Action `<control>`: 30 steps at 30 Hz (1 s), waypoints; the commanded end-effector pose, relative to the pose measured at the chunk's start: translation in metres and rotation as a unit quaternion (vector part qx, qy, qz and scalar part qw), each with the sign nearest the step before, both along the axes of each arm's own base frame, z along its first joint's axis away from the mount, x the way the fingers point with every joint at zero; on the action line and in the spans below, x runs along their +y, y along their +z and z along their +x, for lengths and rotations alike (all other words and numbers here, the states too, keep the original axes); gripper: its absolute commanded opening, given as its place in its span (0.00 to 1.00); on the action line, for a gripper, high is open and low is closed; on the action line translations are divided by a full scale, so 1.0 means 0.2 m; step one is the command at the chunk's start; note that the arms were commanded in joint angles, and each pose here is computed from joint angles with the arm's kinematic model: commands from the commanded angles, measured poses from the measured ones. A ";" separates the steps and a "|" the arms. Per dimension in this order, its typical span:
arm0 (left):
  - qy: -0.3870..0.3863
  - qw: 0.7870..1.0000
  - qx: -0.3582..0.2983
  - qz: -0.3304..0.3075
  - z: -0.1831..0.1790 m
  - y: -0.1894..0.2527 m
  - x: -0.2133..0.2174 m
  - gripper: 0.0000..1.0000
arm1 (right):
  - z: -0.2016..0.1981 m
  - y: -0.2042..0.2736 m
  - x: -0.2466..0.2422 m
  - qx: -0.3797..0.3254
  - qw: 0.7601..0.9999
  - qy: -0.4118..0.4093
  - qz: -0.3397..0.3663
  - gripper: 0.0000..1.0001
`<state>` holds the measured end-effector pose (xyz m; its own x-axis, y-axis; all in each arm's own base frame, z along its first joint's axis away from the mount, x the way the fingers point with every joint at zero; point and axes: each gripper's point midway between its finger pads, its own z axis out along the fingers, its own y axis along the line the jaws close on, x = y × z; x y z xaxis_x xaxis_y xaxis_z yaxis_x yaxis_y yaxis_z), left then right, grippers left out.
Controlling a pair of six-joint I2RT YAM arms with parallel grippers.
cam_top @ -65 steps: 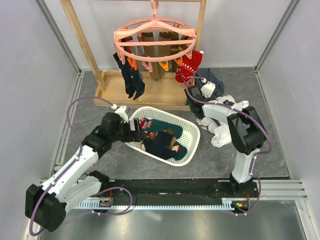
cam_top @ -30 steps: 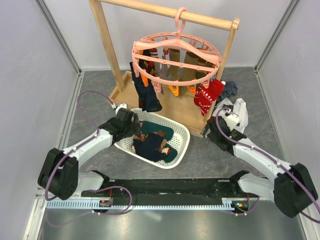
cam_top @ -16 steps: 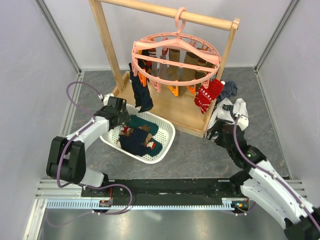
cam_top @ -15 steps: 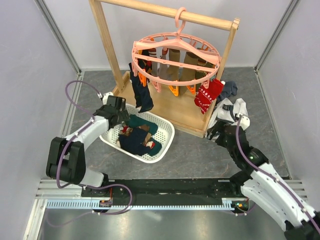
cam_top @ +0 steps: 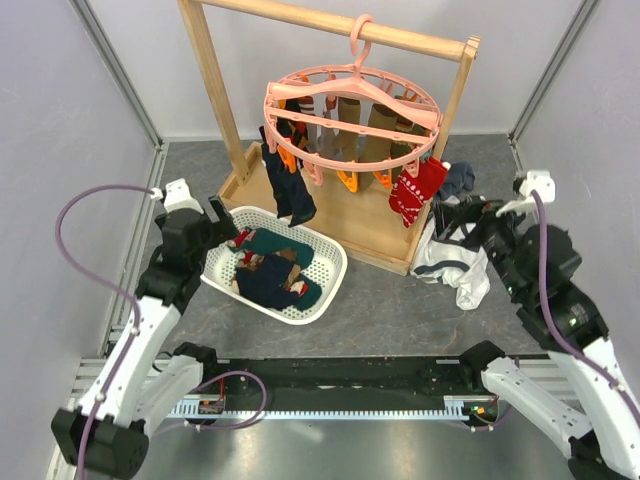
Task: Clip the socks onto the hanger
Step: Open the clamp at the hanger.
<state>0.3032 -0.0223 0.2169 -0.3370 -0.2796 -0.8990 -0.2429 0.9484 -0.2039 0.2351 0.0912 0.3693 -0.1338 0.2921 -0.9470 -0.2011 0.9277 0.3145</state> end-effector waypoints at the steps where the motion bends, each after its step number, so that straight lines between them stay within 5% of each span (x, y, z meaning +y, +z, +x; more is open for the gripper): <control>1: -0.084 0.995 -0.062 -0.002 -0.08 0.10 -0.10 1.00 | 0.06 0.19 0.09 -0.028 0.994 0.056 -0.086 0.98; 10: -0.157 0.976 -0.152 0.011 -0.18 0.18 -0.17 1.00 | 0.25 0.24 0.23 -0.030 0.975 0.112 -0.191 0.96; 30: -0.151 0.977 -0.152 0.013 -0.16 0.16 -0.16 1.00 | 0.35 0.23 0.35 -0.106 0.968 0.063 -0.220 0.86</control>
